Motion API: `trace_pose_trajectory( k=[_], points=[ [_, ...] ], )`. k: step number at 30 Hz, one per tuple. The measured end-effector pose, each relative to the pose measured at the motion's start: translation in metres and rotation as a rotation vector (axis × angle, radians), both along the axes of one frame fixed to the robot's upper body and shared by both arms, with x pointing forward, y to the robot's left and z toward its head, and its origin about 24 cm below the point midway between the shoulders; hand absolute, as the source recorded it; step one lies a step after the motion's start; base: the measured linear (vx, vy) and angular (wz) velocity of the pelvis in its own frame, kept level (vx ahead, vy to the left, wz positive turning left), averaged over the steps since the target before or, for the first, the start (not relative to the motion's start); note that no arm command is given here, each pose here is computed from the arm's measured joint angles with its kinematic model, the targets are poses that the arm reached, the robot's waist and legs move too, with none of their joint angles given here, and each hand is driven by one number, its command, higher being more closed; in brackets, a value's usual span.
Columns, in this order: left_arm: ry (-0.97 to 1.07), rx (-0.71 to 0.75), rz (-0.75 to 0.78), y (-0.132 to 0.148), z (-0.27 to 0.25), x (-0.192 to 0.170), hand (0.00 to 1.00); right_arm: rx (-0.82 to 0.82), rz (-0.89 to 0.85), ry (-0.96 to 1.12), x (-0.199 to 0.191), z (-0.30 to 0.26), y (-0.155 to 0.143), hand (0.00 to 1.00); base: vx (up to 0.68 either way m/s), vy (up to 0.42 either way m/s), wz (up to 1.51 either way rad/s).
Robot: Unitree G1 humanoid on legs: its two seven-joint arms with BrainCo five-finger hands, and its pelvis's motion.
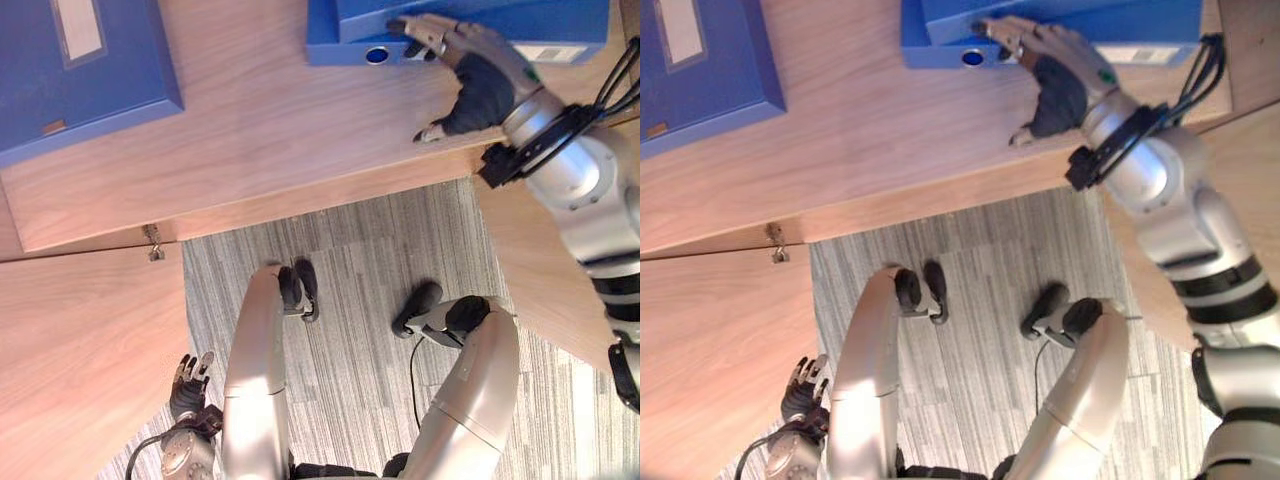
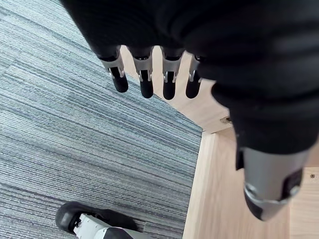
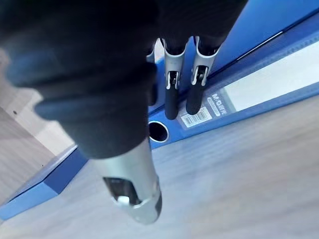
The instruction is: Walk over to the cabinet, pick up the folder, carry it to the office cabinet, place the folder inside the office cabinet, then close the office cabinet door
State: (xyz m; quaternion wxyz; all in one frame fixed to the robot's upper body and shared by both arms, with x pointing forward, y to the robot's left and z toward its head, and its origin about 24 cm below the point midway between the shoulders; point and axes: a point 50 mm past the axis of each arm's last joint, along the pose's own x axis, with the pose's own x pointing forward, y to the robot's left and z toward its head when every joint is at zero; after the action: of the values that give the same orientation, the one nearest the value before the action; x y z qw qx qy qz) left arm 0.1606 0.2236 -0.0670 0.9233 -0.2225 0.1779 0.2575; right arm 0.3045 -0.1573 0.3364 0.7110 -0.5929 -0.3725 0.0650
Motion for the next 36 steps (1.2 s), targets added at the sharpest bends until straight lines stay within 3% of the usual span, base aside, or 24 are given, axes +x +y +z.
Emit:
trace_pose_trajectory(
  k=[13, 20, 24, 28, 36],
  points=[
    [-0.039, 0.003, -0.005, 0.0, 0.009, 0.005, 0.0, 0.027, -0.165, -0.037, 0.012, 0.044, -0.03, 0.0, 0.0, -0.001, 0.0],
    [-0.055, 0.009, -0.005, 0.001, 0.012, 0.007, 0.0, 0.013, -0.152, -0.047, 0.007, 0.043, -0.024, 0.0, 0.01, -0.005, -0.03],
    [-0.05, 0.008, 0.0, 0.002, 0.012, 0.006, 0.0, -0.042, -0.025, -0.055, -0.016, 0.027, -0.003, 0.0, 0.04, -0.014, -0.03],
    [-0.051, 0.006, -0.007, 0.003, 0.011, 0.006, 0.0, 0.007, 0.158, -0.139, -0.06, 0.037, 0.005, 0.0, 0.04, -0.007, 0.01],
    [-0.032, 0.003, -0.001, 0.006, 0.007, 0.002, 0.0, 0.064, 0.135, -0.466, -0.105, 0.055, -0.011, 0.0, 0.05, 0.011, -0.04]
  ],
)
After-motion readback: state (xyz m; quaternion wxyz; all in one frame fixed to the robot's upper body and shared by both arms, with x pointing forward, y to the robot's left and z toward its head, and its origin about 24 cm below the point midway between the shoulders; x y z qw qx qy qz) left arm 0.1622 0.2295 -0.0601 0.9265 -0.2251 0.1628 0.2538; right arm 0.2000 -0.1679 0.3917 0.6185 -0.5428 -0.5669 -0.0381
